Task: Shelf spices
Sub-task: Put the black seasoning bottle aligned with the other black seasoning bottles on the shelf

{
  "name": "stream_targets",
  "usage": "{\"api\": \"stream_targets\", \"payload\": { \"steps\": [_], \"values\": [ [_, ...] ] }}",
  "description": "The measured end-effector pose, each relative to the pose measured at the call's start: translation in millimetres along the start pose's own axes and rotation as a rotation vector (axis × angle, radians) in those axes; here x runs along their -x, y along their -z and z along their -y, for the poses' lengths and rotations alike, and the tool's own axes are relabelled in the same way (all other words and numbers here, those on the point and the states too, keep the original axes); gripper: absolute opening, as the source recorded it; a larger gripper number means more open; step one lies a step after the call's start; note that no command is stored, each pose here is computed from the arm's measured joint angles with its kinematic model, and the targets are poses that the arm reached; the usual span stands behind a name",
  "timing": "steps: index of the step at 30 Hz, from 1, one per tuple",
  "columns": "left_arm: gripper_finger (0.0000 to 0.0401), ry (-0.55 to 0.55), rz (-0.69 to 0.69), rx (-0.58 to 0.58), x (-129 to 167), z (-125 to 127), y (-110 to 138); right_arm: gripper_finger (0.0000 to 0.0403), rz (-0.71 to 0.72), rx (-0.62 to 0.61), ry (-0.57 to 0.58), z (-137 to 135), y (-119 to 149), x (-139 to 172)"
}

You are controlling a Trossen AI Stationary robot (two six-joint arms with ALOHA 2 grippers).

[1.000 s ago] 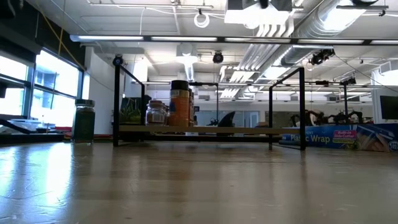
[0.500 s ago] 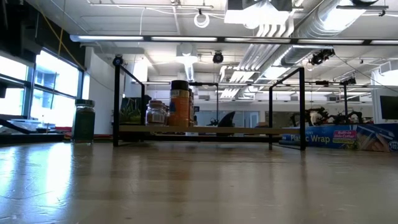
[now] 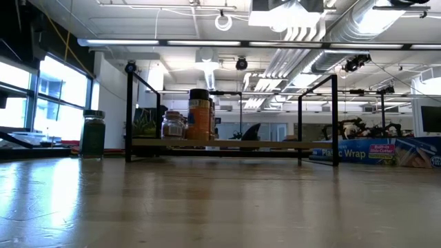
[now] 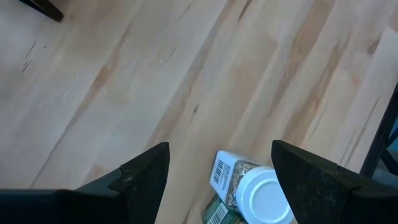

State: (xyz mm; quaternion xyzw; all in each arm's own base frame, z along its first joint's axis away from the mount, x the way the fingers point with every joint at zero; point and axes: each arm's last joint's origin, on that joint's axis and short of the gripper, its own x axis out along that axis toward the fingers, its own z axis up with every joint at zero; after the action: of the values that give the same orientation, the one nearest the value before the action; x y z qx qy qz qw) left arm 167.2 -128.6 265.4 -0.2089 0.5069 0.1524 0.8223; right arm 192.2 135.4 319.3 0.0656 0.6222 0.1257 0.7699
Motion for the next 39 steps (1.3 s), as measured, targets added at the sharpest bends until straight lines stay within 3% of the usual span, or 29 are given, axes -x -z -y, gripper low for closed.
{"api": "stream_targets", "payload": {
  "steps": [6, 10, 15, 25, 39],
  "values": [
    [0.0275, -0.002, 0.003, -0.001, 0.0, -0.1, -0.1, 0.0211, -0.088, 0.267, 0.015, -14.0, 21.7, -19.0],
    [0.0275, -0.002, 0.003, 0.001, 0.0, -0.1, -0.1, 0.0211, -0.147, 0.335, 0.042, -14.2, 33.7, -33.4],
    [0.0275, -0.002, 0.003, 0.022, 0.0, -0.1, -0.1, 0.0213, -0.157, 0.308, 0.098, -9.4, 38.5, -44.5],
    [0.0275, -0.002, -0.004, 0.033, -0.4, -0.6, -1.1, 0.0255, -0.140, 0.313, 0.095, -4.2, 42.3, -65.7],
    [0.0275, -0.017, -0.050, 0.035, -0.6, -3.4, 0.1, 0.0257, -0.103, 0.315, 0.140, 4.0, 47.5, -87.1]
  ]
}}
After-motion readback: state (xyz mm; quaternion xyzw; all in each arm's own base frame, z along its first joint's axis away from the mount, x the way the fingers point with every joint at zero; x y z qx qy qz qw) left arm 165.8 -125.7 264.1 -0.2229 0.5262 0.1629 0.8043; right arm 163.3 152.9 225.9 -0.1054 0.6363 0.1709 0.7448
